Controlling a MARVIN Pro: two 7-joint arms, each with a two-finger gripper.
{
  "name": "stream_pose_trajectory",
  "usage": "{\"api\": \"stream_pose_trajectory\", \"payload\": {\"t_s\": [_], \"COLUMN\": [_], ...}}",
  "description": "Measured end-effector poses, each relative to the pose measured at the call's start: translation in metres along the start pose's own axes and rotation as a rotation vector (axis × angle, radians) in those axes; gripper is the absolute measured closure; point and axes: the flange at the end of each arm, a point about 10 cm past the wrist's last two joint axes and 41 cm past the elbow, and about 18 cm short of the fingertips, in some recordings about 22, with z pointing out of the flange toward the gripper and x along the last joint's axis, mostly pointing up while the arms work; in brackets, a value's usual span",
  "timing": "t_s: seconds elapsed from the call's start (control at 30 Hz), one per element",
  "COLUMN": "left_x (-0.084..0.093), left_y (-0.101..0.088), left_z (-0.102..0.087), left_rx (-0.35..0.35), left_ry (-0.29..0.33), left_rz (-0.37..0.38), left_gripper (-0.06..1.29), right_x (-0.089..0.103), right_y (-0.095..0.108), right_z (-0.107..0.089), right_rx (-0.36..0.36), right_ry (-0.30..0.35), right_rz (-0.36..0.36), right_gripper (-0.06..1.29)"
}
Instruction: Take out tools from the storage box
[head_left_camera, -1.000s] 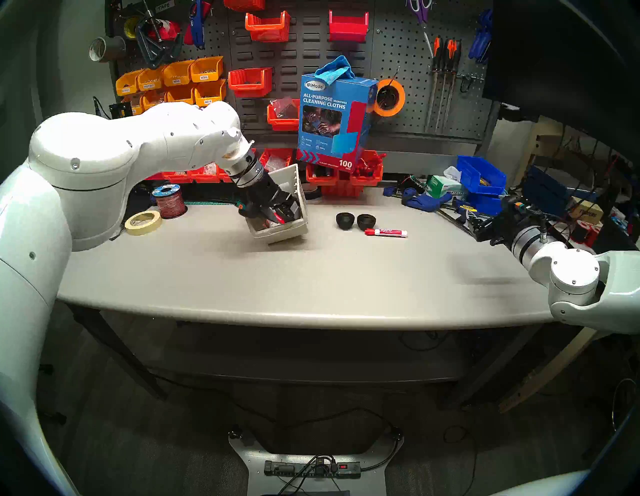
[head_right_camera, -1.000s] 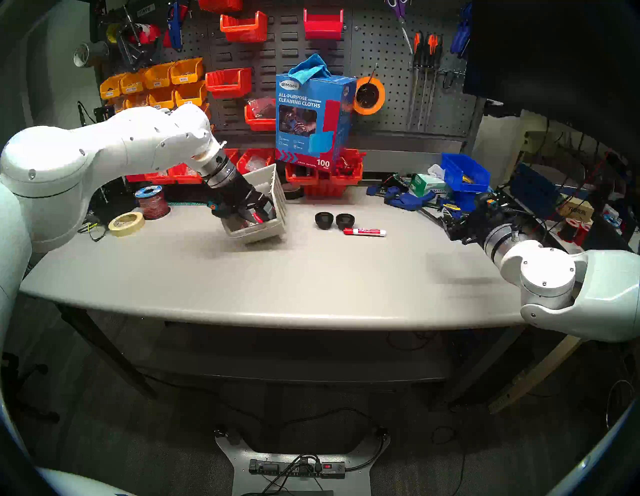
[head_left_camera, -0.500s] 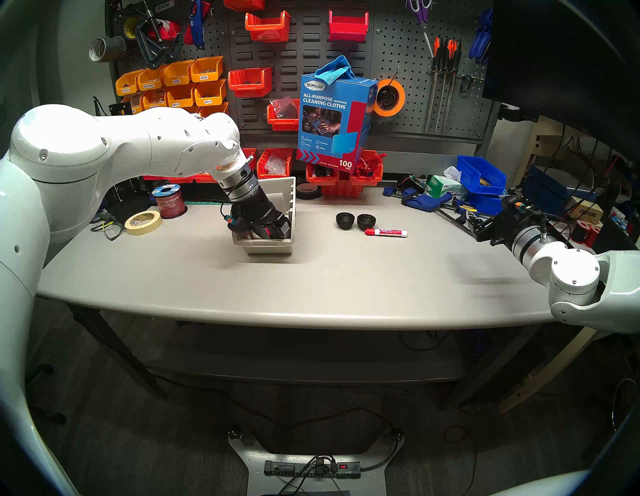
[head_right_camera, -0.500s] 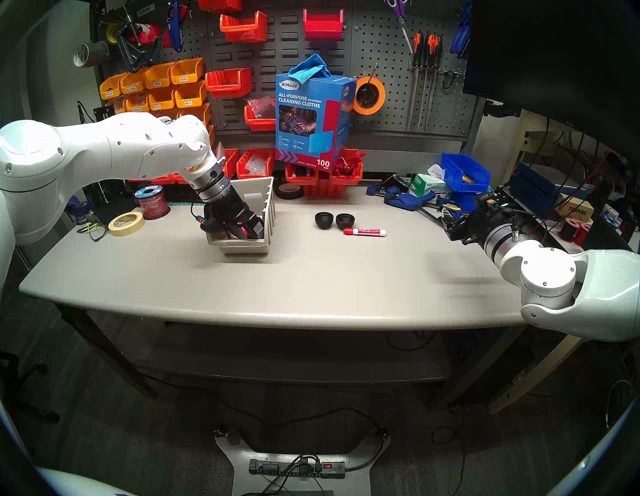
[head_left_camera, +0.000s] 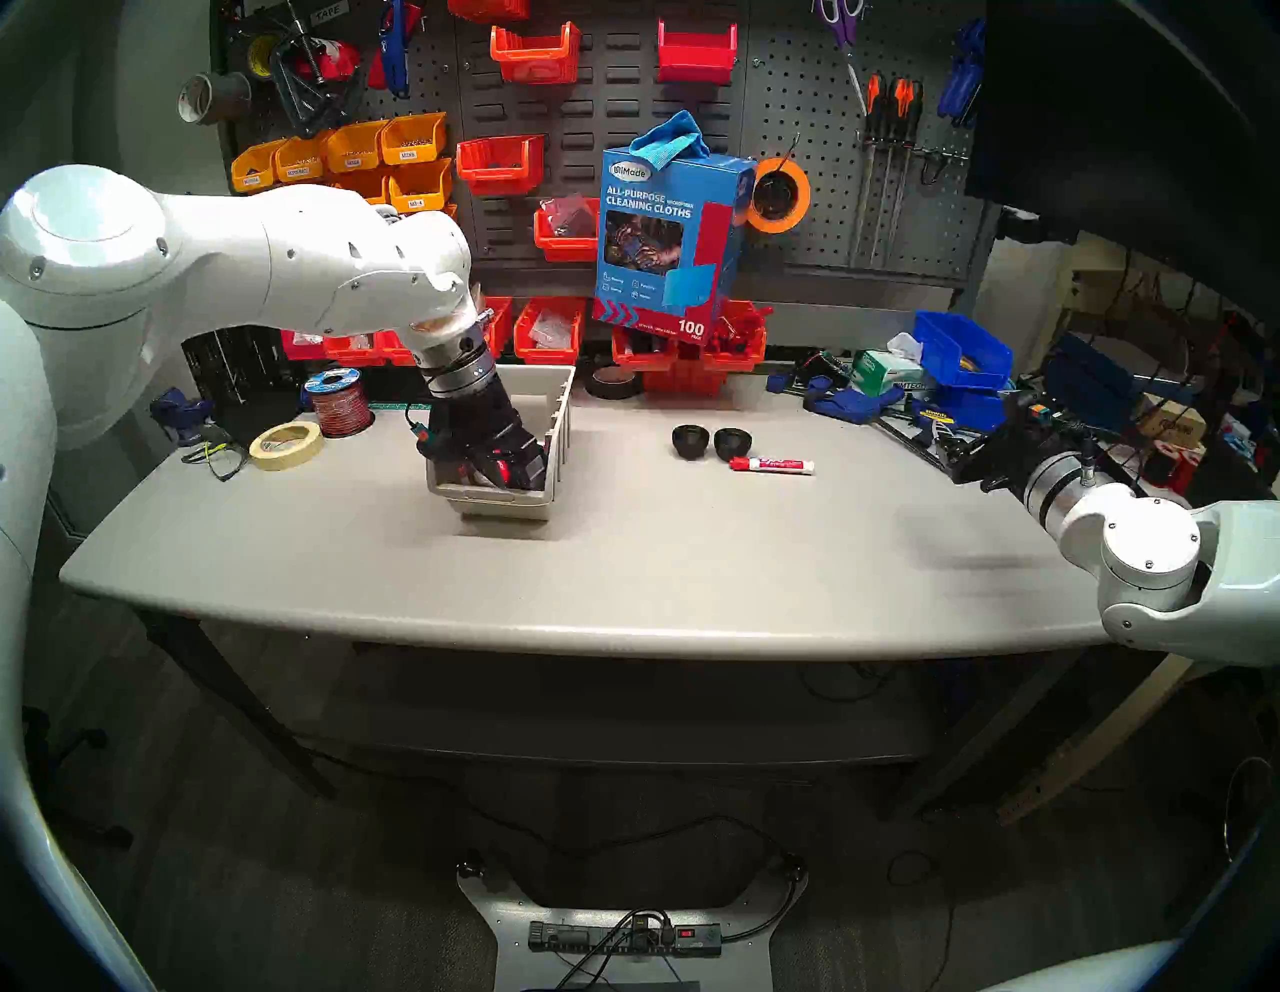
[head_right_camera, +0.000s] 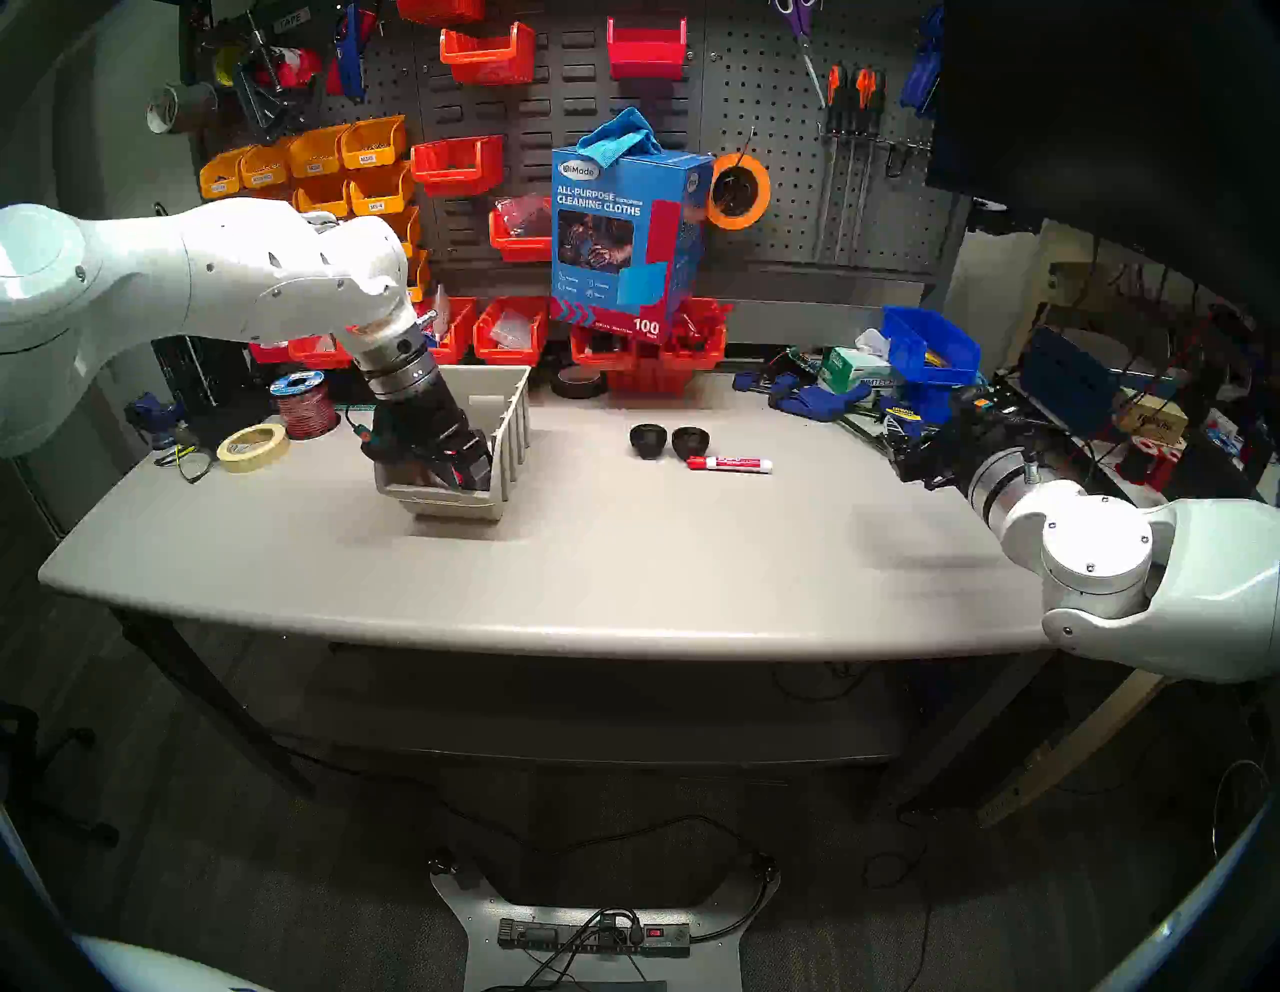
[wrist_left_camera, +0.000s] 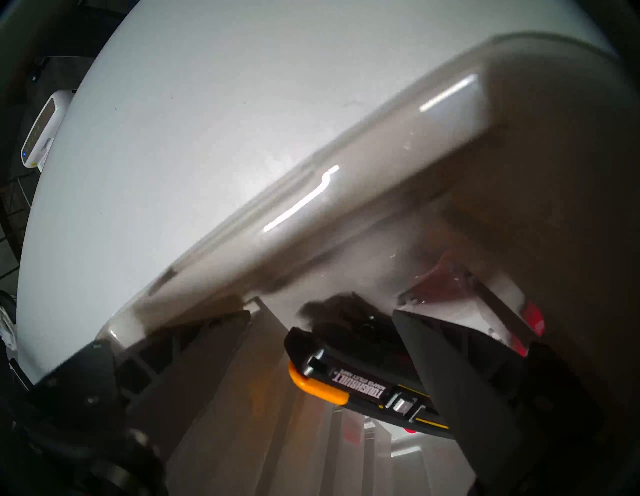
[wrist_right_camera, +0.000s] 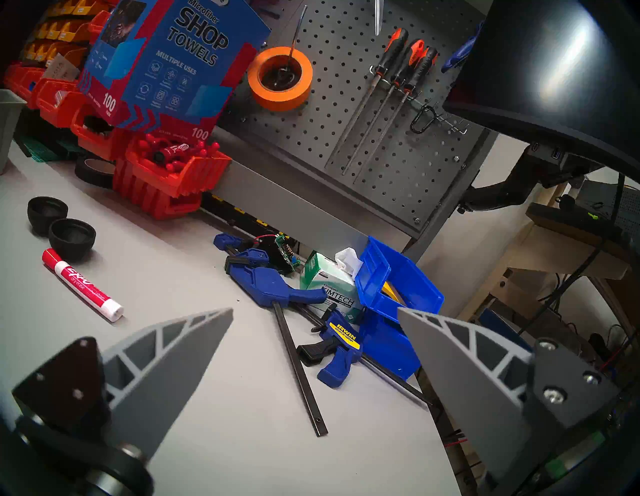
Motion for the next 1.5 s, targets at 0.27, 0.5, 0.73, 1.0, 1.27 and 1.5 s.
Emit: {"api": "stream_pose_trajectory", "payload": {"t_s": [0.27, 0.5, 0.73, 1.0, 1.27, 1.5], "left_x": [-0.014, -0.026, -0.024, -0.013, -0.005, -0.002], "left_y": [-0.016, -0.035, -0.04, -0.035, -0.023, -0.017], "left_z": [-0.027, -0.057, -0.076, -0.08, -0.083, -0.084], "left_rx": [-0.009, 0.005, 0.007, -0.006, -0.052, -0.086], "left_ry": [-0.041, -0.1, -0.125, -0.107, -0.083, -0.058], "left_rz": [0.046, 0.084, 0.094, 0.085, 0.068, 0.066], "left_gripper": [0.1, 0.02, 0.02, 0.02, 0.02, 0.02], "right_x": [0.0, 0.0, 0.0, 0.0, 0.0, 0.0], "right_y": [0.0, 0.0, 0.0, 0.0, 0.0, 0.001], "right_z": [0.0, 0.0, 0.0, 0.0, -0.001, -0.001], "right_rx": [0.001, 0.001, 0.002, 0.002, 0.002, 0.003], "right_ry": [-0.001, -0.001, 0.0, 0.0, 0.0, 0.0], "right_rz": [0.0, -0.001, -0.001, 0.0, 0.0, 0.0], "right_gripper": [-0.01, -0.01, -0.01, -0.01, -0.01, -0.01]}}
